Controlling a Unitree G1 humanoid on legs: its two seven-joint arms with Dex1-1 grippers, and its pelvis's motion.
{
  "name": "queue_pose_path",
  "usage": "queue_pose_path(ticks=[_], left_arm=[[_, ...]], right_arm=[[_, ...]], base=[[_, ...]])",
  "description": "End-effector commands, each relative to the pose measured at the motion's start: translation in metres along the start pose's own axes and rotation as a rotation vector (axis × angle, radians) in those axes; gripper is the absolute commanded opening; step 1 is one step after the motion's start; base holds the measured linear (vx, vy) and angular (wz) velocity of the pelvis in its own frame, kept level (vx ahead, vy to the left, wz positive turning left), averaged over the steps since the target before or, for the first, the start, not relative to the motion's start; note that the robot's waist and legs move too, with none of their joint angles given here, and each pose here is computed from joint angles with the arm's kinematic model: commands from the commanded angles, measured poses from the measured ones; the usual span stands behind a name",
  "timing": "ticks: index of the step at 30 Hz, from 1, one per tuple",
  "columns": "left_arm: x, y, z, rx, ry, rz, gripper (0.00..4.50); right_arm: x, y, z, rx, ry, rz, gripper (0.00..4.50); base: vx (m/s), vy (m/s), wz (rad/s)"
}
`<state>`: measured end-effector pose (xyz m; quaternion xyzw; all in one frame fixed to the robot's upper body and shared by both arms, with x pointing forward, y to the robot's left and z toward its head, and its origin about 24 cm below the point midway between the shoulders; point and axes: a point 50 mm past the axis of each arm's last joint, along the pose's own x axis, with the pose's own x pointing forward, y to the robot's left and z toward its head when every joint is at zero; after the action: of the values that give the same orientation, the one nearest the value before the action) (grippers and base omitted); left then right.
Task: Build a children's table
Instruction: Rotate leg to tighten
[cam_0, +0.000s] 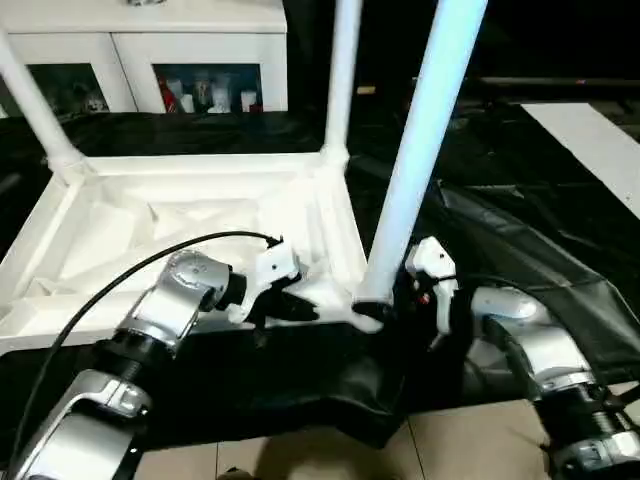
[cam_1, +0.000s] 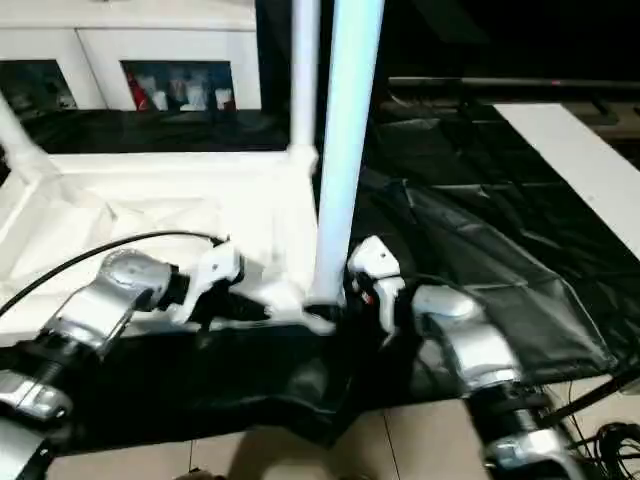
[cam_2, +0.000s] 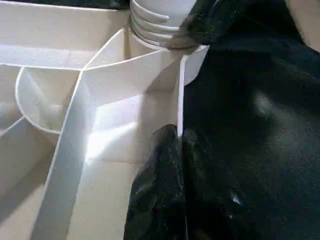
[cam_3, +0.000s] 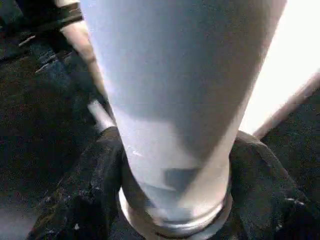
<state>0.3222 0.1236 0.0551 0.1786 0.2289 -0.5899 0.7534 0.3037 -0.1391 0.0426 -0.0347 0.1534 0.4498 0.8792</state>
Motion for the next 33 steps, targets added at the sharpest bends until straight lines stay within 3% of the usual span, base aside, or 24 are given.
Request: queue_pose_path(ticks=[1,4,8,13,15,17,18,21,25,30,33], left_arm=[[0.016,0.003,-0.004,-0.065,0.028,0.092,0.00],[0.027,0.007,0.003,-0.101,0.023,0.170,0.00],[0.051,0.013,0.021,-0.169,0.015,0.331,0.00],[0.059,0.016,0.026,-0.161,0.026,0.395,0.00],[0.060,0.016,0.028,-0.137,0.032,0.383,0.00],[0.060,0.016,0.027,-0.125,0.038,0.374,0.00],[0.058,0.017,0.027,-0.112,0.041,0.369,0.00],[0.054,0.018,0.024,-0.086,0.040,0.344,0.00],[0.047,0.017,0.021,-0.051,0.037,0.296,0.00],[0.026,0.008,0.014,0.046,-0.016,0.111,0.00],[0.022,0.004,0.012,0.063,-0.032,0.049,0.00]], right_arm=[[0.009,-0.001,-0.014,0.093,0.038,-0.129,2.67],[0.022,0.002,-0.015,0.143,0.024,-0.242,2.67],[0.048,-0.002,-0.013,0.262,0.039,-0.549,2.67],[0.061,0.000,-0.005,0.256,0.054,-0.614,2.67],[0.069,0.007,0.006,0.218,0.005,-0.536,2.67],[0.070,0.009,0.009,0.205,-0.014,-0.507,2.67],[0.069,0.009,0.012,0.199,-0.048,-0.481,3.01],[0.061,0.006,0.018,0.181,-0.112,-0.434,3.39],[0.046,0.000,0.022,0.137,-0.130,-0.349,3.72],[0.000,-0.006,0.016,-0.105,-0.016,-0.074,3.88],[-0.007,-0.010,0.014,-0.156,0.012,-0.057,3.88]], base=[[0.000,0.000,0.00],[0.000,0.000,0.00],[0.000,0.000,0.00],[0.000,0.000,0.00],[0.000,0.000,0.00],[0.000,0.000,0.00],[0.000,0.000,0.00],[0.000,0.000,0.00],[0.000,0.000,0.00],[0.000,0.000,0.00],[0.063,-0.020,0.02]])
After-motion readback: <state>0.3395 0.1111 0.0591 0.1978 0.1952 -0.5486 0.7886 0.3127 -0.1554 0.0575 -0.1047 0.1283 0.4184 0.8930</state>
